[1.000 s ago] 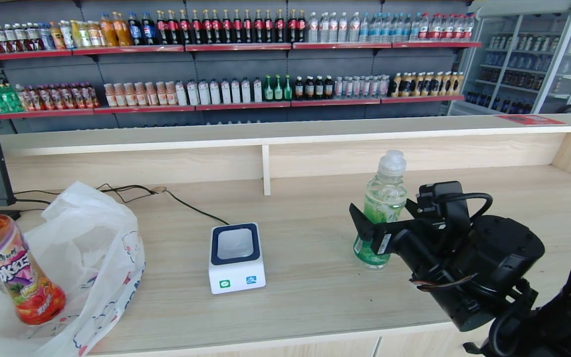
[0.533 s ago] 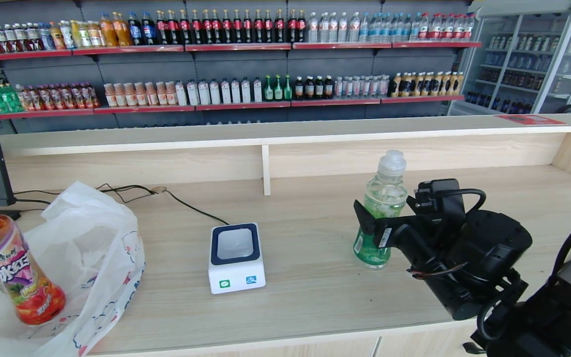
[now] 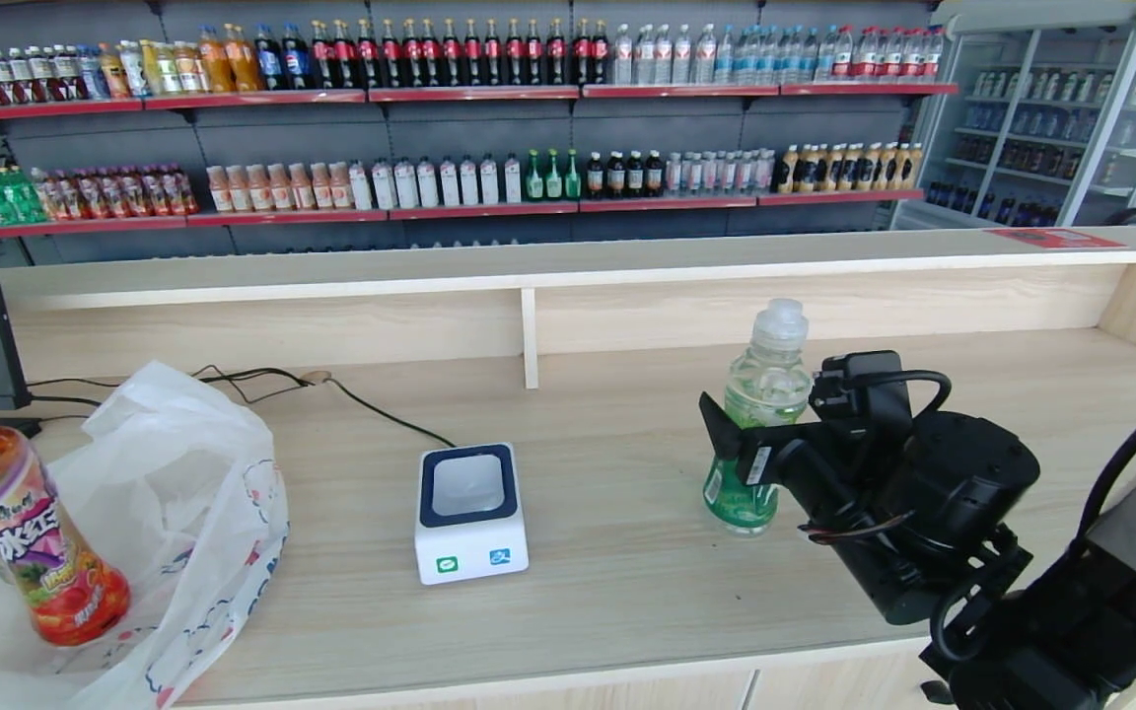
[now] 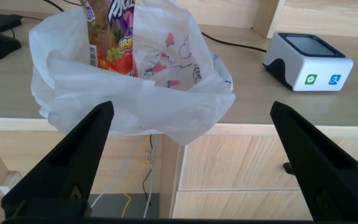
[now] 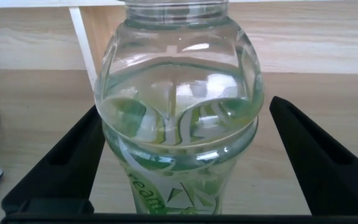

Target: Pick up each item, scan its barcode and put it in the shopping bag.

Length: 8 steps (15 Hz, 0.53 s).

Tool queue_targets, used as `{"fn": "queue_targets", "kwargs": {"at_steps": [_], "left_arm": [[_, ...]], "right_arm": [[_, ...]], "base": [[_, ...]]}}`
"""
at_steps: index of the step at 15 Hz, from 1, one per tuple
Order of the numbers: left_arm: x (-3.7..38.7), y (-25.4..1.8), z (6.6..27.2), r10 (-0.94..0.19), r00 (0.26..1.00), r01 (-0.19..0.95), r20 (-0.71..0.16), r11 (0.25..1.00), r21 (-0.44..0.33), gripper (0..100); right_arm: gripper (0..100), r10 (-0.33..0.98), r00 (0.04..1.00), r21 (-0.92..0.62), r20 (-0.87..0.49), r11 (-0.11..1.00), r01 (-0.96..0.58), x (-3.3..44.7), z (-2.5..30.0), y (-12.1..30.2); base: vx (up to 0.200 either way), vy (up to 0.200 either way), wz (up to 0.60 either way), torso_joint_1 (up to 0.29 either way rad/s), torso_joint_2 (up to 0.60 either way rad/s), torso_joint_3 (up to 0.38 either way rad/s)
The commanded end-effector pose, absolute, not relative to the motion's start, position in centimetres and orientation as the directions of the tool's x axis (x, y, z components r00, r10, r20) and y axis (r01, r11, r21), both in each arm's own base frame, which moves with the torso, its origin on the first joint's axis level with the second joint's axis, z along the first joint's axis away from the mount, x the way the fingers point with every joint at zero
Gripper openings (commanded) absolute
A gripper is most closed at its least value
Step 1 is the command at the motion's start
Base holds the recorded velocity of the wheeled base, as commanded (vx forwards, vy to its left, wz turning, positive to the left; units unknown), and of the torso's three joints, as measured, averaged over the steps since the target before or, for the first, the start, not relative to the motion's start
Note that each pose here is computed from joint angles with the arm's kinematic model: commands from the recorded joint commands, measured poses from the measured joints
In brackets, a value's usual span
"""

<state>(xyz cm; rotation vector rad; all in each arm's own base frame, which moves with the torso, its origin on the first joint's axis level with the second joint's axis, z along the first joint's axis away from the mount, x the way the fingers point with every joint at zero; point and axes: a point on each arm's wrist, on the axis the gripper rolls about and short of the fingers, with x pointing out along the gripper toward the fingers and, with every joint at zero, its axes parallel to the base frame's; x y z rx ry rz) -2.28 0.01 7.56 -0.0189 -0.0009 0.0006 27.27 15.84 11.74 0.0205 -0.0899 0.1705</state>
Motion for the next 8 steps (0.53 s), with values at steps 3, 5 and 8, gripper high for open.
{"fn": "queue_targets", "kwargs": {"at_steps": [3,5,8], "left_arm": [[-2.3,0.0,7.6,0.000,1.000,0.000,0.002,1.000,-0.018,100],[-2.3,0.0,7.6,0.000,1.000,0.000,0.002,1.000,-0.020,100],[-2.3,0.0,7.6,0.002,1.000,-0.002,0.002,1.000,-0.020,100]], "right_arm": [[100,0.162,0.985,0.004,0.067,0.987,-0.163,27.9,10.7,16.1],[100,0.158,0.985,0.003,0.064,0.987,-0.158,28.3,10.4,16.2],[100,0.143,0.988,-0.001,0.058,0.990,-0.143,28.8,10.1,15.9]], "base": [[0.000,0.000,0.00,0.000,0.00,0.000],[0.000,0.000,0.00,0.000,0.00,0.000],[0.000,0.000,0.00,0.000,0.00,0.000]]}}
